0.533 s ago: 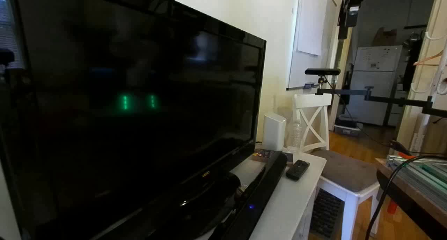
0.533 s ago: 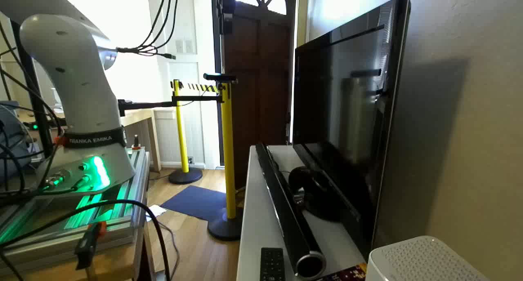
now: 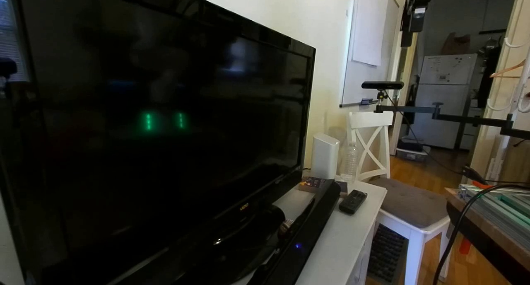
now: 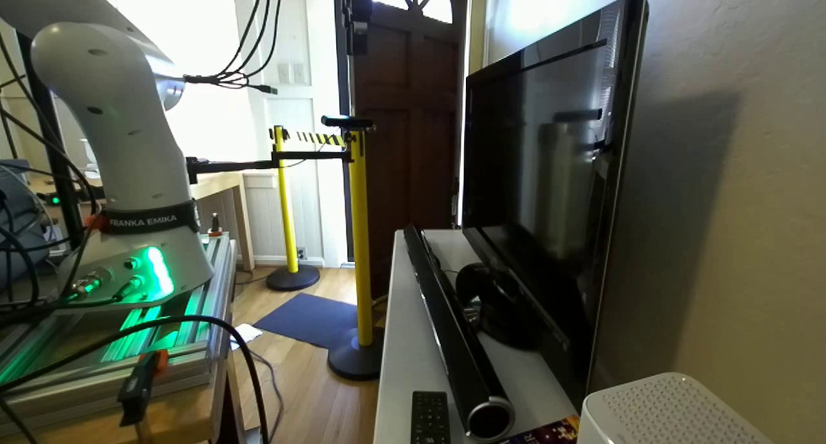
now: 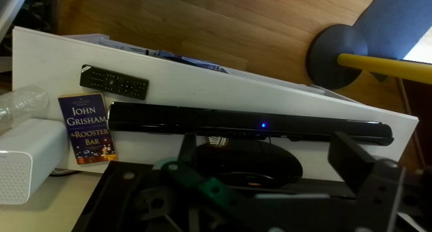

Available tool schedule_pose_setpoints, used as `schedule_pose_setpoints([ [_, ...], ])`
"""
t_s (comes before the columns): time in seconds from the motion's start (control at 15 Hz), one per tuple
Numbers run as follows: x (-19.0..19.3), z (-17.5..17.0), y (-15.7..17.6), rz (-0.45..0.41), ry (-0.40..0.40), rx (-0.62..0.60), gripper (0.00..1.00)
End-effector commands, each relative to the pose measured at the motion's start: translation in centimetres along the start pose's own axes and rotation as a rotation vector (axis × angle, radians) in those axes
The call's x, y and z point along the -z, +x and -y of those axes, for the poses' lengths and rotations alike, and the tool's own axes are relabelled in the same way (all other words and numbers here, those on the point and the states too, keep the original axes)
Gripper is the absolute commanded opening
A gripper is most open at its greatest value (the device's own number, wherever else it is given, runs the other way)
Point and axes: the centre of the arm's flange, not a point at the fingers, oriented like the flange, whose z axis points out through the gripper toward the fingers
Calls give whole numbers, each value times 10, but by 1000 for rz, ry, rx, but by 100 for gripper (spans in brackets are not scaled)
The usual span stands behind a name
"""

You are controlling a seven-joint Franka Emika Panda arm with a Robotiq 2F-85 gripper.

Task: Press the button on the decoder

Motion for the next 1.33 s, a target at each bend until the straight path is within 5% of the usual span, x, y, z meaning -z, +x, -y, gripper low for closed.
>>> schedule_pose_setpoints([
  [0.0, -26, 19, 16, 4, -37, -21, 100],
  [0.2, -61, 43, 30, -14, -113, -62, 100],
  [0.27, -72, 49, 35, -22, -128, -73, 92],
  [0.33, -88, 55, 41, -18, -137, -74, 74],
  [1.0, -208, 62, 61, -118, -122, -136, 4],
  [1.27, -256, 63, 66, -142, -132, -123, 0],
])
